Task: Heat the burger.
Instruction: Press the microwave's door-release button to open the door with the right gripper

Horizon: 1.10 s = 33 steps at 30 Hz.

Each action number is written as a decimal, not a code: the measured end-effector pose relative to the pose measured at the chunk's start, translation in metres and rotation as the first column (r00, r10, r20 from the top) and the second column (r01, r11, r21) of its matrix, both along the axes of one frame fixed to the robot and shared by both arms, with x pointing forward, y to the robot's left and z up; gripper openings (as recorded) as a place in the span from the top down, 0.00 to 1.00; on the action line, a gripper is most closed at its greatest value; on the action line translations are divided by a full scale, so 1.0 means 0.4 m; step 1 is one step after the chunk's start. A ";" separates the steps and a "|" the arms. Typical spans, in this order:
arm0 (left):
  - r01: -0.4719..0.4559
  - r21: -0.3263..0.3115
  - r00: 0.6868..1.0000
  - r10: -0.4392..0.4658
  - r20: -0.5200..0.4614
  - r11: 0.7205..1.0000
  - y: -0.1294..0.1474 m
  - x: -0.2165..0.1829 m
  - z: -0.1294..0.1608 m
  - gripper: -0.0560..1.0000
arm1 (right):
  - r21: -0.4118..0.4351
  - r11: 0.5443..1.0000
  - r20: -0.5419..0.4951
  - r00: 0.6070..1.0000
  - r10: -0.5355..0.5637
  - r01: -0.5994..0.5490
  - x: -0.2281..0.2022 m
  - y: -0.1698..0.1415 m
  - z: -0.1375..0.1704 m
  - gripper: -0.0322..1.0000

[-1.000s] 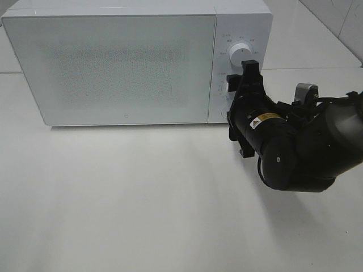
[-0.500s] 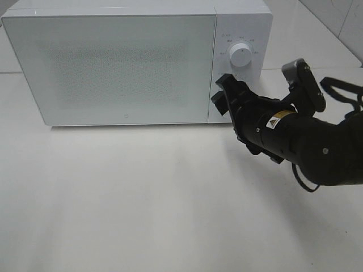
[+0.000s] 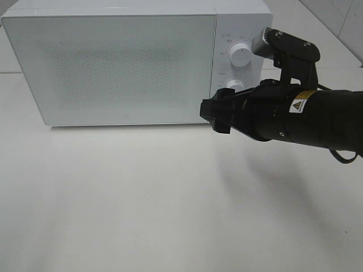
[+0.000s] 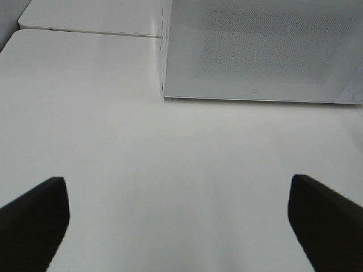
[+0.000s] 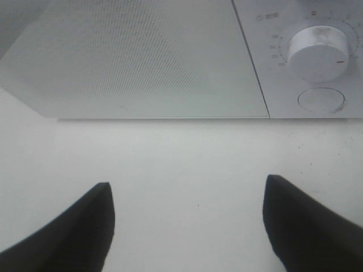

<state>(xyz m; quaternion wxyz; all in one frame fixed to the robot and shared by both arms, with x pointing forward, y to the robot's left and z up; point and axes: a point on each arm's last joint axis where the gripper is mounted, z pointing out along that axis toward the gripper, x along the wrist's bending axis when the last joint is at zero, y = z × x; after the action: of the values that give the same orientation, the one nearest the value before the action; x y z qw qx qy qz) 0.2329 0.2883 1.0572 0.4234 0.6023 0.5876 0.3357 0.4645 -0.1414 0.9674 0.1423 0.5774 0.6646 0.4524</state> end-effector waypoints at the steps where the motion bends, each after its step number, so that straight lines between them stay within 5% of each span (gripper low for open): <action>1: 0.000 0.000 1.000 0.000 0.000 1.000 0.000 0.000 0.000 0.01 | -0.043 0.998 -0.004 0.999 0.049 -0.049 -0.013 -0.006 0.015 0.31; 13: 0.000 0.000 1.000 0.000 0.000 1.000 0.000 0.000 0.000 0.01 | -0.220 0.950 -0.167 0.968 0.190 -0.224 -0.117 -0.067 0.107 0.31; 33: 0.000 0.000 1.000 0.000 0.000 1.000 0.000 0.000 0.000 0.01 | -0.287 0.928 -0.155 0.968 0.200 -0.238 -0.299 -0.210 0.238 0.31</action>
<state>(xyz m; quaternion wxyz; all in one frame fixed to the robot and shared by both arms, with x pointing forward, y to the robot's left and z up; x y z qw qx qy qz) 0.2329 0.2883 1.0572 0.4234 0.6023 0.5876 0.3357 0.3450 -0.2255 1.0625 0.1369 0.4975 0.7939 0.3216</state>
